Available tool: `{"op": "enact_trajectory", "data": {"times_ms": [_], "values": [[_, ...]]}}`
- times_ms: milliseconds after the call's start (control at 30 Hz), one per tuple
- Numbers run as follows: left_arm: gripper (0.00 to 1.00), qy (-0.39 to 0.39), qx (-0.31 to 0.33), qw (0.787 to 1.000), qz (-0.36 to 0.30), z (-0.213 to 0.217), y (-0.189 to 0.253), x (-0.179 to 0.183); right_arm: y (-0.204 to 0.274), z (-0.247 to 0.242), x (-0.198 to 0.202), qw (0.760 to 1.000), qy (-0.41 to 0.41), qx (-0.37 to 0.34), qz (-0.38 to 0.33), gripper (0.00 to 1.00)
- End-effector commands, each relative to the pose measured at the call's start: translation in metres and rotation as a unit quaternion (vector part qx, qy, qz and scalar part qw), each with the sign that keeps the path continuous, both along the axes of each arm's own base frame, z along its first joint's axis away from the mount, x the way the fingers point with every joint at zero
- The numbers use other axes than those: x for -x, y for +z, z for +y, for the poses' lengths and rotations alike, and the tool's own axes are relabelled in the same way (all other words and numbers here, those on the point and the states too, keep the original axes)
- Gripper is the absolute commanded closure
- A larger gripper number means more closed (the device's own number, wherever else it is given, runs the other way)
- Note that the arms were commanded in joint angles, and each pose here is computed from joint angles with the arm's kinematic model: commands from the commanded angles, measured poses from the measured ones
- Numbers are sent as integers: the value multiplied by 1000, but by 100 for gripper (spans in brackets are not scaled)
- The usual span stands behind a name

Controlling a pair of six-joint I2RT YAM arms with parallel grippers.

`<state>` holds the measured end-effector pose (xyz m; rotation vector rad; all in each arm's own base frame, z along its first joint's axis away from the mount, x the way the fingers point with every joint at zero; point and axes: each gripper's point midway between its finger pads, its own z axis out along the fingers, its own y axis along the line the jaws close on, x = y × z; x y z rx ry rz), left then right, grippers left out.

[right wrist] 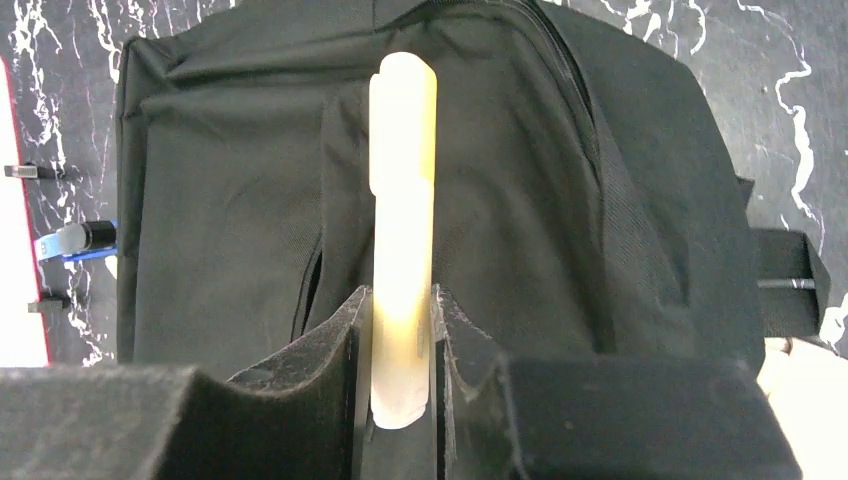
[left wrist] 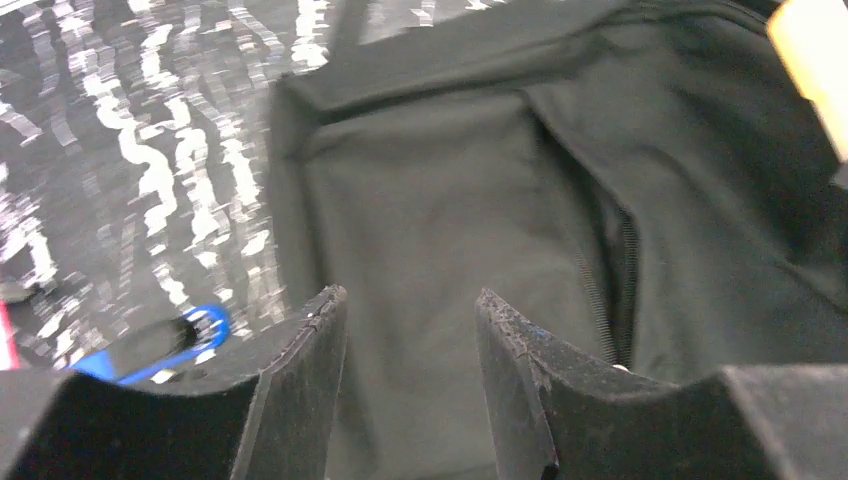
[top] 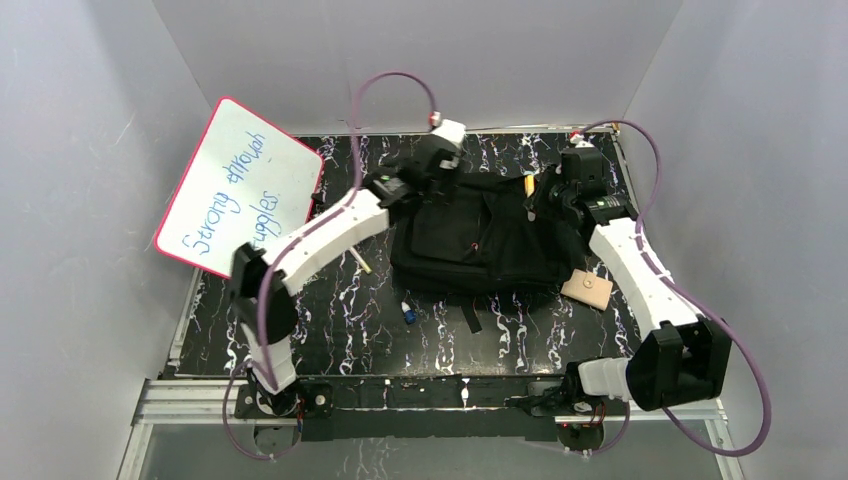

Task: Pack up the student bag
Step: Place the stationery in the student bag.

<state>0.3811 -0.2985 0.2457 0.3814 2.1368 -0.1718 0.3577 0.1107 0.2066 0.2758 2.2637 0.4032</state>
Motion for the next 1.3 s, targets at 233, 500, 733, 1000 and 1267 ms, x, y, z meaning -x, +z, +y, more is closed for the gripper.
{"op": "enact_trajectory", "data": {"times_ms": [233, 500, 733, 1000, 1267], "values": [[50, -86, -45, 995, 33, -101, -46, -5, 44, -5, 25, 997, 7, -39, -64, 100], [50, -87, -67, 993, 44, -106, -68, -1, 41, -4, 31, 997, 14, -44, -61, 100], [50, -111, -58, 990, 62, -120, -81, 8, 40, -1, 32, 997, 21, -47, -60, 100], [49, -115, -81, 988, 71, -125, -105, 8, 38, -2, 36, 997, 21, -47, -61, 100], [48, -108, -125, 984, 71, -119, -129, 5, 37, -1, 37, 997, 24, -48, -61, 100]]}}
